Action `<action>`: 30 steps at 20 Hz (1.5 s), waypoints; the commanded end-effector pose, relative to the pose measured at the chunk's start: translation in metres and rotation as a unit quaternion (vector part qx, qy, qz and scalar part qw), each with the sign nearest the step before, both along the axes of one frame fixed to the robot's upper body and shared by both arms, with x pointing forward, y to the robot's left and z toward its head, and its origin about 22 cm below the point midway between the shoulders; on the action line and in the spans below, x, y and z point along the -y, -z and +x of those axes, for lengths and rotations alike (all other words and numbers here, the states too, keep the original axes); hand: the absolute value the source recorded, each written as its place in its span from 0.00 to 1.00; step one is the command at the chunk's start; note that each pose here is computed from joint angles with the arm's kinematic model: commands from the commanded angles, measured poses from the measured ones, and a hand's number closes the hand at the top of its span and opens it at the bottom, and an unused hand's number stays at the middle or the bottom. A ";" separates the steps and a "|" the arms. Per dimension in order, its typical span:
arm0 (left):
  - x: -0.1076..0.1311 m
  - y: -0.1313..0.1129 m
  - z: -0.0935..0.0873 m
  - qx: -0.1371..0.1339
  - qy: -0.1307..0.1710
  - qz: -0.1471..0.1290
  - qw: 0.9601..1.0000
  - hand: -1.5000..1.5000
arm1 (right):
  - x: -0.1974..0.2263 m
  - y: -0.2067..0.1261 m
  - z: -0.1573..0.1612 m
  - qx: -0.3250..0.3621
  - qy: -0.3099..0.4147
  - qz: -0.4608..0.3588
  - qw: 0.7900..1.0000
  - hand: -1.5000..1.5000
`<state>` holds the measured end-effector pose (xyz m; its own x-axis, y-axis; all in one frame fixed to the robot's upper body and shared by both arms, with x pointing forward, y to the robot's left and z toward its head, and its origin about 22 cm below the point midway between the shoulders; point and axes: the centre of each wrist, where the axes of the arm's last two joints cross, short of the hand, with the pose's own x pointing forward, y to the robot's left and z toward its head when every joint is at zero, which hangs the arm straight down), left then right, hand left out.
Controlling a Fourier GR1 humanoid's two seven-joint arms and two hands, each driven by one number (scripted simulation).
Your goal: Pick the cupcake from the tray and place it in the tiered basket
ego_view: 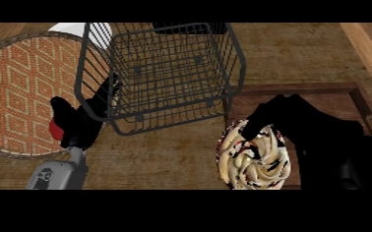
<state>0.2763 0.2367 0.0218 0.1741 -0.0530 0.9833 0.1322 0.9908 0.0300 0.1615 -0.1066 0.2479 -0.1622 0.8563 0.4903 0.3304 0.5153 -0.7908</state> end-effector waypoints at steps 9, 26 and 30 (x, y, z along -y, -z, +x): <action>0.014 -0.001 0.009 -0.007 0.026 -0.007 1.000 0.50 | -0.031 -0.070 0.086 -0.080 0.035 0.048 0.995 1.00; 0.025 -0.002 0.008 0.009 0.037 -0.014 0.999 0.50 | -0.102 -0.038 0.210 -0.105 0.020 0.109 0.988 1.00; 0.039 -0.011 0.017 0.005 0.053 -0.011 0.999 0.50 | -0.099 -0.030 0.206 -0.107 -0.008 0.241 0.964 1.00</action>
